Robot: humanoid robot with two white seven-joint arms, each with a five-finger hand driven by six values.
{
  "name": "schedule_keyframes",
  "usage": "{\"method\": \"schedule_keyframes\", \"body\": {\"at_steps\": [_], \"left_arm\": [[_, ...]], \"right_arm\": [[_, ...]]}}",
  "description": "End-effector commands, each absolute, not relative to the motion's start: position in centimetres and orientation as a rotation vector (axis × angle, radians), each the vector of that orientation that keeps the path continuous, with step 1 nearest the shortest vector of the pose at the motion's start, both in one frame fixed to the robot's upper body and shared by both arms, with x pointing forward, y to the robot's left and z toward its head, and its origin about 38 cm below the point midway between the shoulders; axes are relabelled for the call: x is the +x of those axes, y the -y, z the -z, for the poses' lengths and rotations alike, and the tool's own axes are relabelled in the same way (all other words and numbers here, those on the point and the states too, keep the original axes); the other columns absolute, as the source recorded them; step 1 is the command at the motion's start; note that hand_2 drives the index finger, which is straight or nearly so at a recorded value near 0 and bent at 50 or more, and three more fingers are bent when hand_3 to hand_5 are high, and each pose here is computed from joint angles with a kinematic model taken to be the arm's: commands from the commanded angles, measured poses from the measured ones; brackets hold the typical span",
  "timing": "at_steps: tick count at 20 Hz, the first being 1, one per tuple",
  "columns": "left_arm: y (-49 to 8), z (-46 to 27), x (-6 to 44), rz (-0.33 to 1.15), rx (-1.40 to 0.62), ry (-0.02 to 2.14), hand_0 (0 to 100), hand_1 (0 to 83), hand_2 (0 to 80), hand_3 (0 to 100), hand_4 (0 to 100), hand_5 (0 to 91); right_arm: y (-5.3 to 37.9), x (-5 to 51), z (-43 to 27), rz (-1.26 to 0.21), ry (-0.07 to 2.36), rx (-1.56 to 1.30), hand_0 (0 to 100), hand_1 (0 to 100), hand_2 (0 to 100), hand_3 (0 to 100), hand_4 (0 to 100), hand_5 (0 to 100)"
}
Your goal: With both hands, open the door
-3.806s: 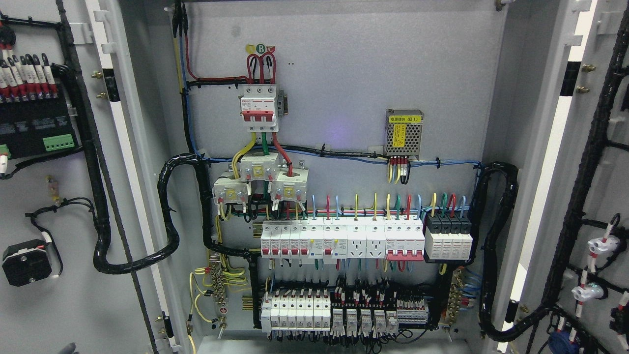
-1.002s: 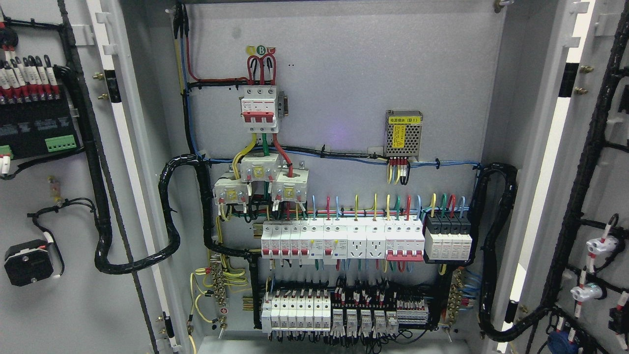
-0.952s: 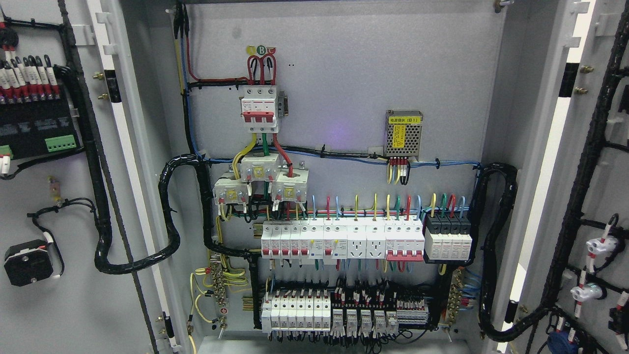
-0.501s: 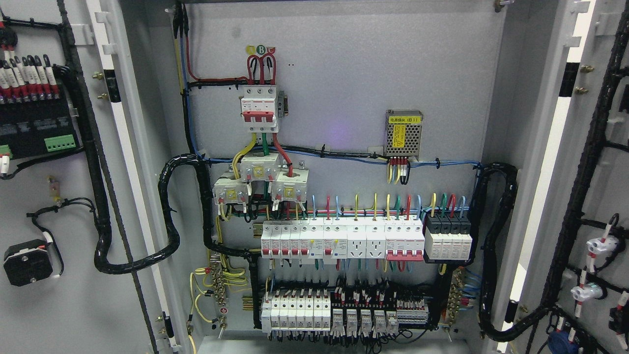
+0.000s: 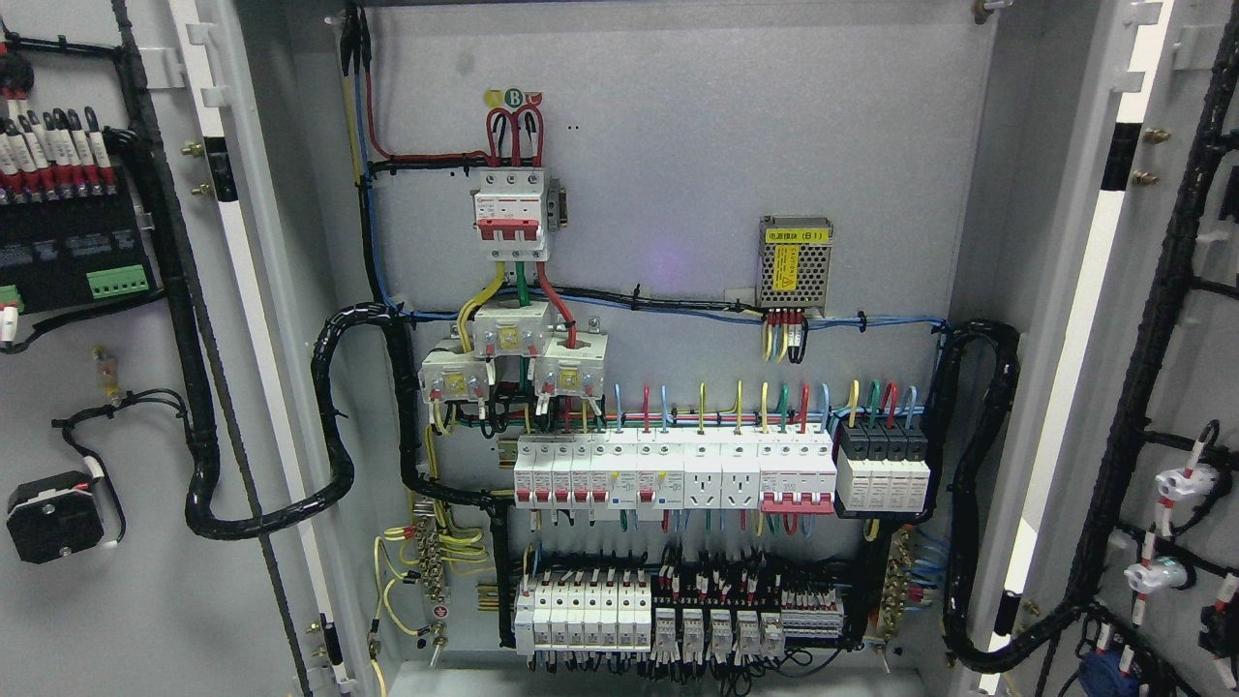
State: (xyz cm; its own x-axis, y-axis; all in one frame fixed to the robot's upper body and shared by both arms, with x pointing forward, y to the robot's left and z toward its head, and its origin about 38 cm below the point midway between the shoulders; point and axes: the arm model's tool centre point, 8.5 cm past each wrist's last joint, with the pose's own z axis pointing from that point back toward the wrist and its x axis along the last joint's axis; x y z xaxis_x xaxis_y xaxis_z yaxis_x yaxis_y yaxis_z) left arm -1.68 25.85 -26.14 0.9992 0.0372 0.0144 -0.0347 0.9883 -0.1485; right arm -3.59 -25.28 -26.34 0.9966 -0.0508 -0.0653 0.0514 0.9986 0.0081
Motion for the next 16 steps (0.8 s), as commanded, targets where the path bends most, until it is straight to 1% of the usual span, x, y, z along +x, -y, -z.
{"method": "schedule_keyframes", "body": {"at_steps": [1, 16], "left_arm": [[-23.87, 26.20, -2.72, -0.074, -0.153, -0.019, 0, 0.0, 0.0, 0, 0, 0.0], [-23.77, 26.26, -2.01, -0.058, -0.153, 0.006, 0, 0.0, 0.0, 0, 0, 0.0]], "right_arm": [[23.15, -4.52, 26.33, 0.054, -0.100, 0.037, 39, 0, 0, 0, 0, 0], [22.59, -4.42, 26.35, 0.057, -0.094, 0.048, 39, 0, 0, 0, 0, 0]]}}
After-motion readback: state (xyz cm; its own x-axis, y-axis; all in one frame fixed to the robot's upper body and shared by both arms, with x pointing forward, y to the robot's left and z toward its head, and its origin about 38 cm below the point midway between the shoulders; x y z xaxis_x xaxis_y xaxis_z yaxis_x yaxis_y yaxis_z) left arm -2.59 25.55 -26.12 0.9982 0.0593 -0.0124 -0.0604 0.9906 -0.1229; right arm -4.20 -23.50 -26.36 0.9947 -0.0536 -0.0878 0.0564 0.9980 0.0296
